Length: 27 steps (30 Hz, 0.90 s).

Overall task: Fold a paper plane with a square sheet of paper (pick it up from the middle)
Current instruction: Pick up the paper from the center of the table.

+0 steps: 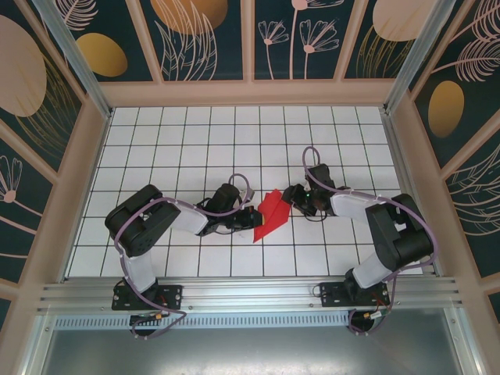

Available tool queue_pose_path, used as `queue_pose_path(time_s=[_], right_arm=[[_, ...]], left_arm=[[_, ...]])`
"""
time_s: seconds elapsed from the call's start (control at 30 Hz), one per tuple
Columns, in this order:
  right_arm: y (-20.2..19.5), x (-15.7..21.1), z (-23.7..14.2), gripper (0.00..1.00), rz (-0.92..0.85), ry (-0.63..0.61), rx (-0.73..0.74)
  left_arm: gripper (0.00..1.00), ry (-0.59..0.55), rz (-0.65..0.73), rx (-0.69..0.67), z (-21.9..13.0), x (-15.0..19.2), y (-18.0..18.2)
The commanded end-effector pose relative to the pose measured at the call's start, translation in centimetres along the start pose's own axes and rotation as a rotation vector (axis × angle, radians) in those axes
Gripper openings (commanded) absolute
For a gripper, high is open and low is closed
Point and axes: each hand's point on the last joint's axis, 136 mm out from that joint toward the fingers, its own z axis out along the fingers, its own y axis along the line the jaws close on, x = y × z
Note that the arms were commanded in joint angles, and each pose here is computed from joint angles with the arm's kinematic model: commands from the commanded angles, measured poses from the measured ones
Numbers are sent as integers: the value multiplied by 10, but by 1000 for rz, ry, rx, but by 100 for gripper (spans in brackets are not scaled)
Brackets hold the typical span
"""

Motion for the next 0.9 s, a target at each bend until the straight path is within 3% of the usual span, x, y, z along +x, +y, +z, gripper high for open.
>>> queue_pose_path(time_s=[0.0,0.87], right_arm=[[23,0,8,50,-52,13,-119],[37,11,-5,45,-62,51,-311]], left_arm=[[10,39,-19,15,2,11,4],[10,49,-68,119,2,16,-8]])
